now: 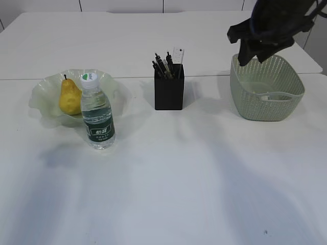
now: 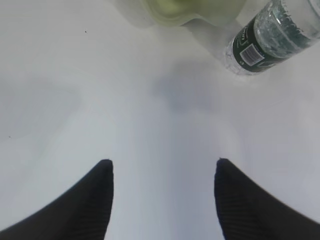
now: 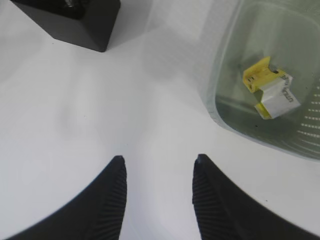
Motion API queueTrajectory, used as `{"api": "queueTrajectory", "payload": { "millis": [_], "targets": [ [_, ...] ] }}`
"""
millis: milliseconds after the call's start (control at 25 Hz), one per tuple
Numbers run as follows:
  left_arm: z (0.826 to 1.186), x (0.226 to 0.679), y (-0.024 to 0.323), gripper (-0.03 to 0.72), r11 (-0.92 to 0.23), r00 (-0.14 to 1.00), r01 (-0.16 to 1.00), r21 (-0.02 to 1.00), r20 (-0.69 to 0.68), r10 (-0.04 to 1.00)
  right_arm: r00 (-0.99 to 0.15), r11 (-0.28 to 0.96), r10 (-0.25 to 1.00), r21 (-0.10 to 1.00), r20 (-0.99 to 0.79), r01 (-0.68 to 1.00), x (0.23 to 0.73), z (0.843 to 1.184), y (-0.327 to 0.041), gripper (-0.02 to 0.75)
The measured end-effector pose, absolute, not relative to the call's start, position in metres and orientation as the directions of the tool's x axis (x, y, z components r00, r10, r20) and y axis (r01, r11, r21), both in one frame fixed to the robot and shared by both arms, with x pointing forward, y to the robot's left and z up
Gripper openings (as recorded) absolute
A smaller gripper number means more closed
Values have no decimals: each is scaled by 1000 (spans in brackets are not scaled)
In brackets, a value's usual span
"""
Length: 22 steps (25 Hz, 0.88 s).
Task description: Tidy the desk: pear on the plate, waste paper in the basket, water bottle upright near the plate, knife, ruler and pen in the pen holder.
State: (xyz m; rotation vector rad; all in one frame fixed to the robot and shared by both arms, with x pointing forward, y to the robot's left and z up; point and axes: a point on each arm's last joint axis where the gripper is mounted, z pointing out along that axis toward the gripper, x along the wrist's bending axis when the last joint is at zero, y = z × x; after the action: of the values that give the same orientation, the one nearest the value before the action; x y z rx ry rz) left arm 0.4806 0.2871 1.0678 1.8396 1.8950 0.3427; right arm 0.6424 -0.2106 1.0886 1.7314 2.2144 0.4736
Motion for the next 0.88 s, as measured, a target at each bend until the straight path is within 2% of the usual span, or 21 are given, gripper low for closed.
{"api": "queueTrajectory", "payload": {
  "millis": [280, 520, 880],
  "targets": [
    [1082, 468, 289, 458, 44, 29, 841, 539, -126, 992, -194, 195, 980, 416, -44, 888, 608, 1096, -236, 332],
    [1099, 447, 294, 458, 5, 36, 821, 571, -61, 997, -193, 183, 981, 445, -23, 877, 568, 1086, -242, 333],
    [1122, 405, 295, 458, 49, -1, 796, 603, -80, 997, -195, 186, 980, 462, -28, 867, 527, 1087, -250, 334]
  ]
}}
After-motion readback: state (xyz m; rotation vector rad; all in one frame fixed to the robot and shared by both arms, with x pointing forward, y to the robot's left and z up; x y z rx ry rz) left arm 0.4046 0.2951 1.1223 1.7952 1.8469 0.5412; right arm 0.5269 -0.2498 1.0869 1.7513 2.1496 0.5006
